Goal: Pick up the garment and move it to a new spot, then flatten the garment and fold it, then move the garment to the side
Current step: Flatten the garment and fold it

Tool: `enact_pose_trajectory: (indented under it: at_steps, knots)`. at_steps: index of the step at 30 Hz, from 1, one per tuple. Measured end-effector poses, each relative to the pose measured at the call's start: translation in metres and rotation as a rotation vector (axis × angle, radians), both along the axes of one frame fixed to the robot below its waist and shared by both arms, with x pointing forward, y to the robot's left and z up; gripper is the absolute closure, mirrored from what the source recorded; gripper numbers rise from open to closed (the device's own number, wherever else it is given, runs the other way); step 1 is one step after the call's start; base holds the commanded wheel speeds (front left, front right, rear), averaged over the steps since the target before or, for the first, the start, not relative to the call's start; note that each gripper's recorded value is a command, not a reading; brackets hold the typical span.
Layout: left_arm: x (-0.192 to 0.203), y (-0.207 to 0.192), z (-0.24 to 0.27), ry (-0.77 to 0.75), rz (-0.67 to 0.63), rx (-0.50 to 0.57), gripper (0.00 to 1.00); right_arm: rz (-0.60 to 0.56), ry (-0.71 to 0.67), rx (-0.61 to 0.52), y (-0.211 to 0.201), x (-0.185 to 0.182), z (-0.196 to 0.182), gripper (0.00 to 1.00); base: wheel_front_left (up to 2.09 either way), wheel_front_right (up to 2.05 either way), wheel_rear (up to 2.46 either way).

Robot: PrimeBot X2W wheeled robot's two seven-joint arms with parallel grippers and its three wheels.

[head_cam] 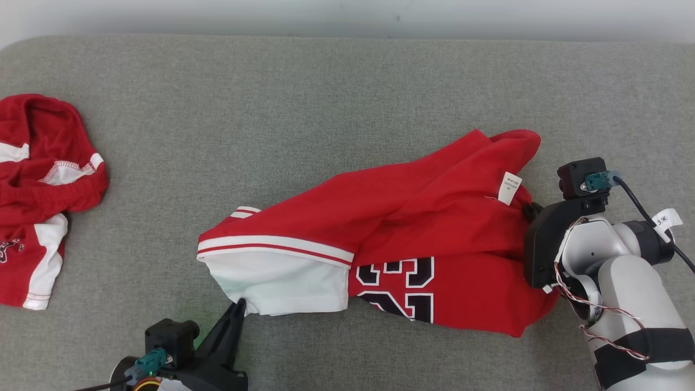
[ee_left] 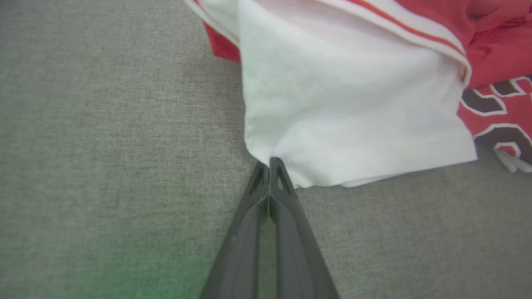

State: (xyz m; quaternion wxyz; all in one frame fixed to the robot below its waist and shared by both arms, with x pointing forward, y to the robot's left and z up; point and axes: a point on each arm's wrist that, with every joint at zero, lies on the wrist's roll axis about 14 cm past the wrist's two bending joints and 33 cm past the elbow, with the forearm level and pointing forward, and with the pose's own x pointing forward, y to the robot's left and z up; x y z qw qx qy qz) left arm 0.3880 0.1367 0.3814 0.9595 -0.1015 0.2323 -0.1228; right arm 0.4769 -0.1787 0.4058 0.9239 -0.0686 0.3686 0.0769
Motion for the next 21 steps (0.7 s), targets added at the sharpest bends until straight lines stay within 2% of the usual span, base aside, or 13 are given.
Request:
enact_pose_trajectory:
  at_steps: [12, 14, 18, 21]
  knots:
    - [0.017, 0.01, 0.043, -0.157, 0.05, -0.034, 1.0, 0.014, -0.18, -0.013, -0.007, 0.01, 0.044, 1.0, 0.0, 0.0, 0.0]
    - [0.019, 0.006, 0.053, -0.185, 0.048, -0.056, 1.0, -0.007, -0.202, -0.037, -0.019, 0.007, 0.051, 1.0, 0.0, 0.0, 0.0]
    - [0.016, 0.001, 0.062, -0.201, 0.041, -0.078, 1.0, -0.061, -0.327, -0.12, -0.046, 0.004, 0.084, 1.0, 0.0, 0.0, 0.0]
    - [0.012, 0.0, 0.067, -0.209, 0.044, -0.089, 1.0, -0.079, -0.436, -0.154, -0.051, -0.003, 0.109, 1.0, 0.0, 0.0, 0.0]
